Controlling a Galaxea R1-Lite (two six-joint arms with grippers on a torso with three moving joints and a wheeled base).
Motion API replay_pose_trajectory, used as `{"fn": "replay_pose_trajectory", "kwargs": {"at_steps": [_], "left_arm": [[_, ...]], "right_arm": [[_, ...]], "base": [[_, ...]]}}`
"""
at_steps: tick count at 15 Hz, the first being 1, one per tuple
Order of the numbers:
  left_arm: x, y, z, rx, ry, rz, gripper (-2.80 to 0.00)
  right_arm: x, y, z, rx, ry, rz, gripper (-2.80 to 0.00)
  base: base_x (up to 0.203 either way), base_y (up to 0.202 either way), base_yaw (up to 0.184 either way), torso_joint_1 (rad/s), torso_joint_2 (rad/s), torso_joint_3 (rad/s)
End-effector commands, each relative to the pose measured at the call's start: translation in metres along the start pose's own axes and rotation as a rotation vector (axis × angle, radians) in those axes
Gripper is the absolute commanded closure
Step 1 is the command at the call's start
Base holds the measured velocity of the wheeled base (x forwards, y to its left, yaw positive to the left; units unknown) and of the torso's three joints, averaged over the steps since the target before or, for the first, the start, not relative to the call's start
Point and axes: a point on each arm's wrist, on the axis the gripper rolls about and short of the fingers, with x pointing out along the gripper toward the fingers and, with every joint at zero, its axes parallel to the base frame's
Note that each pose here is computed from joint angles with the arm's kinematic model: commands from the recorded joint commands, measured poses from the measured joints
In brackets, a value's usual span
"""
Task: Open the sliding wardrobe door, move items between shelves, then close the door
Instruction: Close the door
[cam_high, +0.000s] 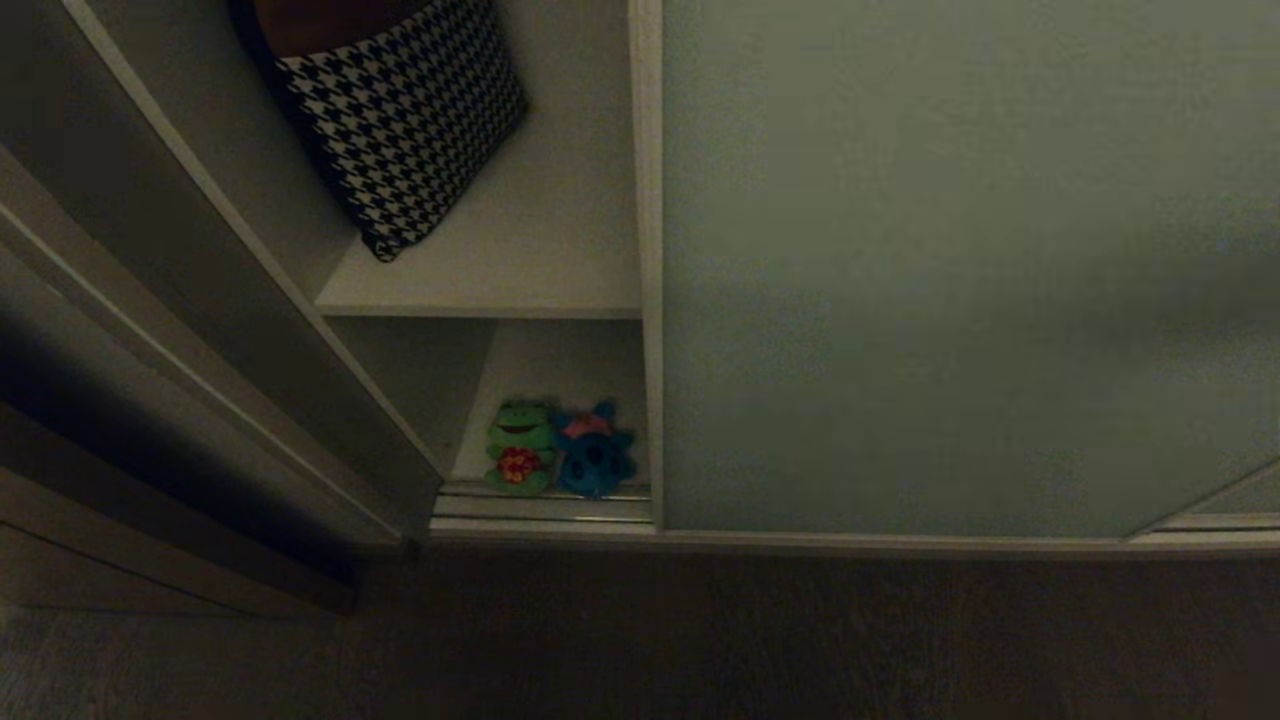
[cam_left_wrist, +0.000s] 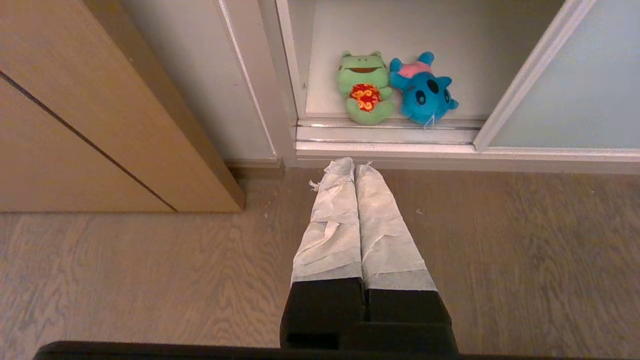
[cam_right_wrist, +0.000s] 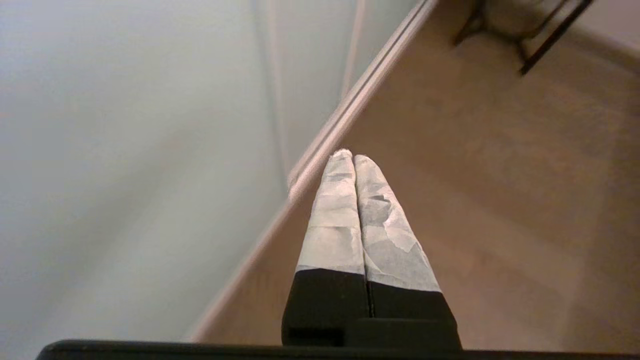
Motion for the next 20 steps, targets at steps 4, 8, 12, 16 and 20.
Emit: {"fn": "replay_pose_trajectory", "kwargs": {"at_steps": [4, 8, 12, 16, 20], "left_arm": [[0.0, 0.0, 0.0, 0.0, 0.002, 0.0, 0.0], [0.0, 0.0, 0.0, 0.0, 0.0, 0.0, 0.0], [0.0, 0.0, 0.0, 0.0, 0.002, 0.0, 0.0], [0.0, 0.0, 0.0, 0.0, 0.002, 0.0, 0.0], [0.0, 0.0, 0.0, 0.0, 0.002, 0.0, 0.0]], "right_arm": [[0.079, -0.04, 0.035, 0.069, -0.018, -0.135, 0.0], [0.133, -0.06, 0.051, 0.076, -0.053, -0.128, 0.0], [0.173, -0.074, 0.048, 0.087, 0.043, 0.161, 0.0], [0.202, -0.085, 0.029, 0.136, 0.17, 0.336, 0.0], [0.236, -0.087, 0.01, 0.152, 0.225, 0.372, 0.0]], "base": [[0.0, 0.0, 0.0, 0.0, 0.0, 0.0], [0.0, 0.0, 0.0, 0.0, 0.0, 0.0], [0.0, 0.0, 0.0, 0.0, 0.0, 0.0], [0.0, 0.0, 0.0, 0.0, 0.0, 0.0], [0.0, 0.0, 0.0, 0.0, 0.0, 0.0]]}}
